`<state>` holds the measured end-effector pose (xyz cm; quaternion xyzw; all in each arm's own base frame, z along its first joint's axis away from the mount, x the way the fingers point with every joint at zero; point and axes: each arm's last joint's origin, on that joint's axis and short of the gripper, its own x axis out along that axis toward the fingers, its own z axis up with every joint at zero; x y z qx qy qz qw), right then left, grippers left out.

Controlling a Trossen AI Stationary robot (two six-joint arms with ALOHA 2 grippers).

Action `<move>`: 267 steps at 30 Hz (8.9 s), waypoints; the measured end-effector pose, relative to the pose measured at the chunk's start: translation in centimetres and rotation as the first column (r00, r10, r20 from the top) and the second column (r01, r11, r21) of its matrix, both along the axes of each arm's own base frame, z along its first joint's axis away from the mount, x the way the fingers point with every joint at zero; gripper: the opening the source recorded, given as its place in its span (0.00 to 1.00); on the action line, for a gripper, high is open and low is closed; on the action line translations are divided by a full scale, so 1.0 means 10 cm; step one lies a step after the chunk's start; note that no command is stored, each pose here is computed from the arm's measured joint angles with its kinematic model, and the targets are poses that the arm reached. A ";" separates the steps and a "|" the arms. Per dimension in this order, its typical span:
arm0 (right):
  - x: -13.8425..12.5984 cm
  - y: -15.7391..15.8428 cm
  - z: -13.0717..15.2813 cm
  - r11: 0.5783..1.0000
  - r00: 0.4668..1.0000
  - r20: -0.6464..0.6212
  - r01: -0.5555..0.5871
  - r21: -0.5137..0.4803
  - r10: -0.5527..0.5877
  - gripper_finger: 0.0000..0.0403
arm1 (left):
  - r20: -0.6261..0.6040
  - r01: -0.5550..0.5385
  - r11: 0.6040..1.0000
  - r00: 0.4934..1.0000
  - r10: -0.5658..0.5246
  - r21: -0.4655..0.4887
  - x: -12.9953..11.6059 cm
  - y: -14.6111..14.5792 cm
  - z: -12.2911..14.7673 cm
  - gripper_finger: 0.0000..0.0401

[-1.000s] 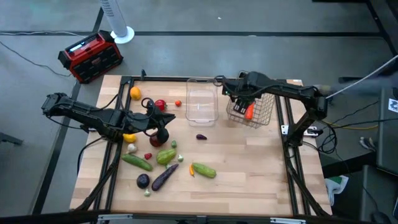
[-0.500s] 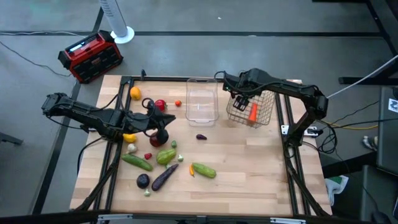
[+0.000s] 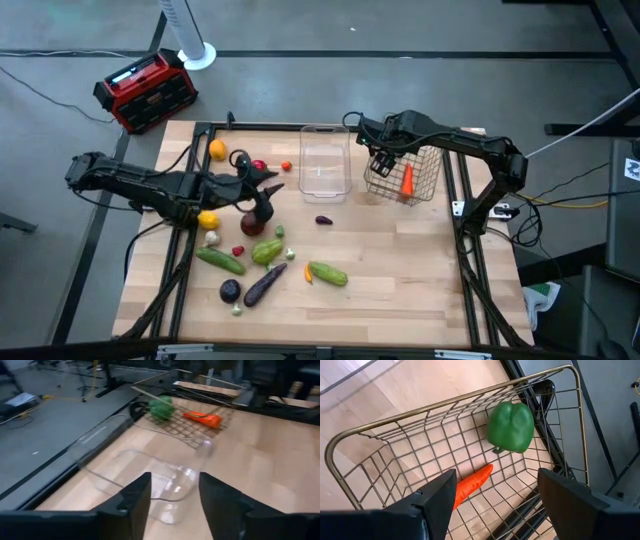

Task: Sort produce into baskets
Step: Put the red tomato into the transparent bin, then put the orange persimmon into the transparent bin

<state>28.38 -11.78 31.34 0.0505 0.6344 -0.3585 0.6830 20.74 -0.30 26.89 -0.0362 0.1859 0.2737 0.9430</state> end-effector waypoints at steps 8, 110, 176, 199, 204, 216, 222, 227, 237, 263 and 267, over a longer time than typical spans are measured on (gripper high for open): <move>0.01 -0.01 0.00 1.000 1.000 0.015 0.000 -0.005 0.000 0.68 | 0.007 -0.192 0.981 0.981 0.192 -0.029 -0.03 0.36 -0.01 0.57; 0.48 -0.18 0.21 0.980 0.850 0.523 0.055 -0.192 0.055 0.68 | -0.687 -0.306 0.934 0.719 0.101 -0.183 -0.13 1.47 -1.12 0.82; 0.48 -0.17 0.21 0.980 0.851 0.523 0.054 -0.192 0.055 0.68 | -0.007 0.100 0.994 0.995 -0.100 0.043 0.56 1.22 -0.45 0.97; 0.48 -0.17 0.21 0.981 0.849 0.525 0.050 -0.186 0.056 0.68 | -0.470 -0.112 0.974 0.883 0.006 -0.197 0.22 1.58 -1.13 0.97; 0.48 -0.17 0.21 0.981 0.849 0.525 0.050 -0.186 0.056 0.68 | -0.466 -0.102 0.977 0.885 0.003 -0.187 0.30 1.63 -1.27 0.97; 0.48 -0.17 0.21 0.981 0.845 0.531 0.052 -0.188 0.057 0.68 | -0.488 -0.116 0.973 0.873 0.004 -0.198 0.36 1.72 -1.53 0.77; 0.47 -0.16 0.20 0.987 0.849 0.526 0.036 -0.158 0.053 0.68 | -0.487 -0.117 0.974 0.873 0.008 -0.195 0.36 1.72 -1.52 0.61; 0.46 -0.12 0.16 0.996 0.852 0.516 -0.067 -0.061 0.089 0.68 | -0.487 -0.123 0.973 0.874 0.013 -0.195 0.36 1.72 -1.52 0.48; 0.51 0.19 0.04 0.972 0.870 0.447 -0.236 0.009 0.207 0.68 | -0.467 -0.121 0.975 0.884 0.021 -0.186 0.34 1.71 -1.43 0.32; 0.84 1.14 -0.15 0.875 0.781 0.454 -0.485 0.006 0.429 0.68 | 0.022 0.043 0.966 0.999 -0.038 -0.253 0.37 1.31 -0.48 0.34; 0.93 1.26 -0.27 0.859 0.775 0.441 -0.512 0.016 0.454 0.68 | 0.012 0.106 0.967 0.994 -0.106 -0.230 0.47 1.21 -0.53 0.34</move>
